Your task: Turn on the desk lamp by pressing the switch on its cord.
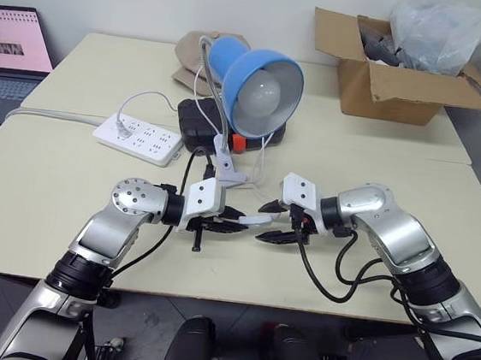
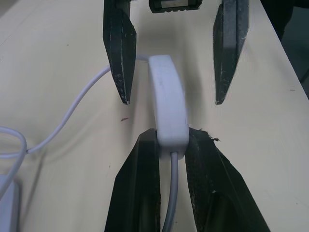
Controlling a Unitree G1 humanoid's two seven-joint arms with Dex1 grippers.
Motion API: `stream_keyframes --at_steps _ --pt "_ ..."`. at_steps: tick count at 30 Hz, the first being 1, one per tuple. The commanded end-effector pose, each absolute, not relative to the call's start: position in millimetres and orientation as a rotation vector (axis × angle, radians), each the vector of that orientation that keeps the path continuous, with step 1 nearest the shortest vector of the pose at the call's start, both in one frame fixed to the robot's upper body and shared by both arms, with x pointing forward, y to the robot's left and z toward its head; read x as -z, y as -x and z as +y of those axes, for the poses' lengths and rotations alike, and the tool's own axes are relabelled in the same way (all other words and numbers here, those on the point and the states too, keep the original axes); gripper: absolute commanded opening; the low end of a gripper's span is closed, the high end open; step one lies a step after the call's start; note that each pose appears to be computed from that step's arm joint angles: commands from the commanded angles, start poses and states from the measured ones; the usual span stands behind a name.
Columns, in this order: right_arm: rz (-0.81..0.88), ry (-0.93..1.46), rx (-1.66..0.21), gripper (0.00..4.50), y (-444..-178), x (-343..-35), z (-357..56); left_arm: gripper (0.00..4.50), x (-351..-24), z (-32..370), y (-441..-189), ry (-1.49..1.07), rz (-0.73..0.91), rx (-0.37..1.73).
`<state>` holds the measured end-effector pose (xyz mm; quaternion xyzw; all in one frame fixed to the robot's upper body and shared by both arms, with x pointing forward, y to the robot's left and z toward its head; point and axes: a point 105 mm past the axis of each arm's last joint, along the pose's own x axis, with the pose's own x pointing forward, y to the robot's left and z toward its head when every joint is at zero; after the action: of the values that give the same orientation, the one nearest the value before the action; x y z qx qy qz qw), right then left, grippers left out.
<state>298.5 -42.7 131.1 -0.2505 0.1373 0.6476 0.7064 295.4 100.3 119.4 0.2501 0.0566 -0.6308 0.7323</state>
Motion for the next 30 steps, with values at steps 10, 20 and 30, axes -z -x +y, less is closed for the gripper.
stream_keyframes --at_steps 10,20,30 --pt "0.247 0.601 -1.419 0.68 -305.1 -143.2 -42.5 0.41 -131.2 95.5 -296.4 -0.566 0.061 1.393" --pt "0.236 0.585 -1.445 0.66 -301.8 -145.2 -41.4 0.41 -131.3 95.3 -297.0 -0.569 0.058 1.393" --pt "0.181 0.539 -1.442 3.04 -301.6 -161.2 -41.3 0.41 -130.0 93.9 -297.5 -0.575 0.055 1.391"
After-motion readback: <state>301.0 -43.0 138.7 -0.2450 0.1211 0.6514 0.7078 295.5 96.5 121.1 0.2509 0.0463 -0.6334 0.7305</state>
